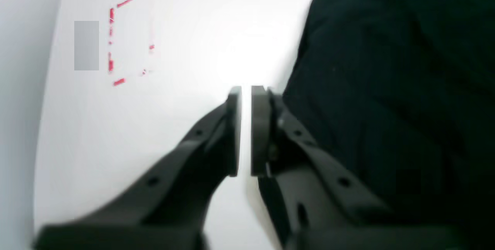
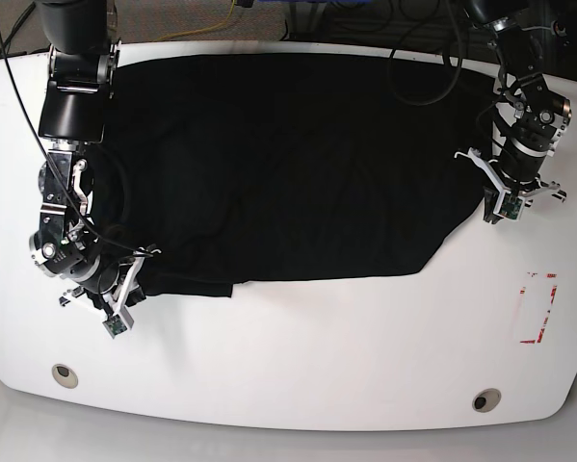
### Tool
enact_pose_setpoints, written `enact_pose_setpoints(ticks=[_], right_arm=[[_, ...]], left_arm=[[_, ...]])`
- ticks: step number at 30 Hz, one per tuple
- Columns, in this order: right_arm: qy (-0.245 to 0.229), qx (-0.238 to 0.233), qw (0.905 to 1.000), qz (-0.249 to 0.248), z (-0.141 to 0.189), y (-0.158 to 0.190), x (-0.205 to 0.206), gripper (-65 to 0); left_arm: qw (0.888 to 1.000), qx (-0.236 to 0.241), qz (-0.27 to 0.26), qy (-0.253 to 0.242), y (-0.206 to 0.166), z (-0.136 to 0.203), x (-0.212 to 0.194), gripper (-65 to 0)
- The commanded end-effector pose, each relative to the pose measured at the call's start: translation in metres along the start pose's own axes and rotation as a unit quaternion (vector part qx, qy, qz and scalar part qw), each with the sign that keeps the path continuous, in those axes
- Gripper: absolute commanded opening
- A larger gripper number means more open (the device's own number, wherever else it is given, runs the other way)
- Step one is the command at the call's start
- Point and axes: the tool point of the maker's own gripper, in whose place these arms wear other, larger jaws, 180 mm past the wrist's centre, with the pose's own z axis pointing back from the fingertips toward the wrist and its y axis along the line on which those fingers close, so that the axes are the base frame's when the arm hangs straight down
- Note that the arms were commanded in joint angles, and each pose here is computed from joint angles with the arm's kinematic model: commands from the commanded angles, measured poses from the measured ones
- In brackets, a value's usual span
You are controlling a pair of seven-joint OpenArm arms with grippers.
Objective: Layout the t-shirt on the table in an organized manner, then fold the t-shirt properly
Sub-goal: 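Pull the shirt edge further with the right gripper, smoothing the shirt, then move the left gripper along the shirt edge and grasp it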
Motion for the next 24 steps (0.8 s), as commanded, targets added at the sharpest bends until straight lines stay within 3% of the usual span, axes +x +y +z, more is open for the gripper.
enact_pose_setpoints(ticks=[1, 4, 5, 7, 13, 15, 24], right_arm=[[-0.022, -0.016, 0.9996, 0.002, 0.008, -0.014, 0.013, -43.7], [-0.02, -0.014, 0.9997, 0.004, 0.009, -0.011, 0.009, -33.1], [-0.02, -0.014, 0.9997, 0.005, 0.009, -0.01, 0.009, -31.9], [-0.02, -0.013, 0.9997, 0.009, 0.01, -0.007, 0.009, -28.2], [-0.017, -0.008, 0.9998, 0.011, 0.009, -0.002, 0.003, -28.0], [-0.016, -0.007, 0.9998, 0.011, 0.009, -0.001, 0.003, -28.0], [-0.008, -0.001, 0.9999, 0.009, 0.008, 0.004, -0.007, -28.0]], left_arm=[[1.0, 0.016, -0.006, -0.01, 0.013, -0.004, 0.019, -52.3], [1.0, 0.022, -0.006, 0.005, 0.019, -0.008, 0.022, -37.5], [1.0, 0.023, -0.006, 0.005, 0.02, -0.009, 0.024, -34.9], [1.0, 0.03, -0.006, 0.003, 0.026, -0.011, 0.031, -23.6], [0.999, 0.044, -0.003, 0.002, 0.039, -0.017, 0.048, -2.6], [0.999, 0.047, 0.001, 0.004, 0.043, -0.021, 0.053, 0.0], [0.999, 0.02, 0.049, 0.002, 0.032, -0.051, 0.057, 0.0]])
